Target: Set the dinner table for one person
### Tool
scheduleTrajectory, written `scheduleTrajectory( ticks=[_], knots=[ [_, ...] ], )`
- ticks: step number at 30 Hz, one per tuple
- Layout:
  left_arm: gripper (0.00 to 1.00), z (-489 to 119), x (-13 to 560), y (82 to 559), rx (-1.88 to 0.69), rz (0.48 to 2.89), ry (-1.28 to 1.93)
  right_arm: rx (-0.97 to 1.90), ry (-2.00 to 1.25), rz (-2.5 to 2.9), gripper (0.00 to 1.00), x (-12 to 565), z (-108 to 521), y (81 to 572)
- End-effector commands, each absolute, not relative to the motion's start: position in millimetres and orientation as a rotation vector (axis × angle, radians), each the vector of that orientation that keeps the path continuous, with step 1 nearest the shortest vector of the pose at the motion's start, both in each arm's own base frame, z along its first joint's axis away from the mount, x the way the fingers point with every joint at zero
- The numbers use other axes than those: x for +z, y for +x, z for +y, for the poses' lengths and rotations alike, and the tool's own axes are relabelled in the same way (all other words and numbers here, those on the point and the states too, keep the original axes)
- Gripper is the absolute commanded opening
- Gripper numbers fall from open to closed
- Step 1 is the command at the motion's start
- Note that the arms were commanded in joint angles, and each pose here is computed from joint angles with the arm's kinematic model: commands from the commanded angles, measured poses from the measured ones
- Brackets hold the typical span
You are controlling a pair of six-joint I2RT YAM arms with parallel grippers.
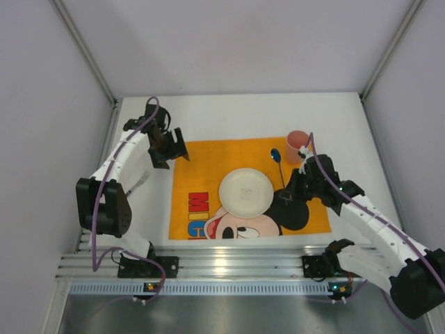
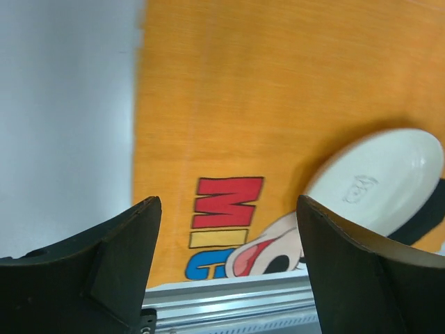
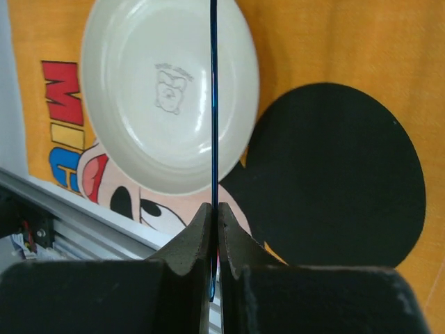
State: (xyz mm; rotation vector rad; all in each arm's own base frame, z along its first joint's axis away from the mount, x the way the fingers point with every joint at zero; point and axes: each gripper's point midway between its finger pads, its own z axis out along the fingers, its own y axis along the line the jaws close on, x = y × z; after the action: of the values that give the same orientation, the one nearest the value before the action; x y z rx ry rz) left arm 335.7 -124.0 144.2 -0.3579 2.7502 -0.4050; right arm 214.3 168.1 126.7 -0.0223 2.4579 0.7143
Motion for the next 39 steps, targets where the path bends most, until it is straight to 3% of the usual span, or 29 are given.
scheduleTrajectory(
  ticks=[1, 11, 18, 22, 25, 30, 39],
  knots=[
    [0.83, -90, 154, 333, -0.349, 2.702, -0.343, 0.673, 0.072, 2.477, 0.00, 112, 152, 215],
    [0.84, -30, 134, 332, -0.082, 2.708, -0.409, 0.671, 0.218, 2.566, 0.00, 65, 141, 203],
    [0.83, -8, 119, 327, -0.027, 2.729, -0.444, 0.618, 0.286, 2.606, 0.00, 45, 133, 198],
    [0.83, -6, 112, 326, -0.004, 2.746, -0.434, 0.561, 0.312, 2.625, 0.06, 40, 125, 195],
    [0.83, 9, 107, 326, 0.048, 2.743, -0.478, 0.499, 0.322, 2.631, 0.16, 41, 117, 195],
    [0.84, 32, 99, 324, 0.221, 2.733, -0.491, 0.453, 0.312, 2.630, 0.54, 50, 110, 192],
    [0.84, 84, 95, 315, 0.622, 2.644, -0.400, 0.473, 0.284, 2.556, 0.59, 109, 111, 201]
  ],
)
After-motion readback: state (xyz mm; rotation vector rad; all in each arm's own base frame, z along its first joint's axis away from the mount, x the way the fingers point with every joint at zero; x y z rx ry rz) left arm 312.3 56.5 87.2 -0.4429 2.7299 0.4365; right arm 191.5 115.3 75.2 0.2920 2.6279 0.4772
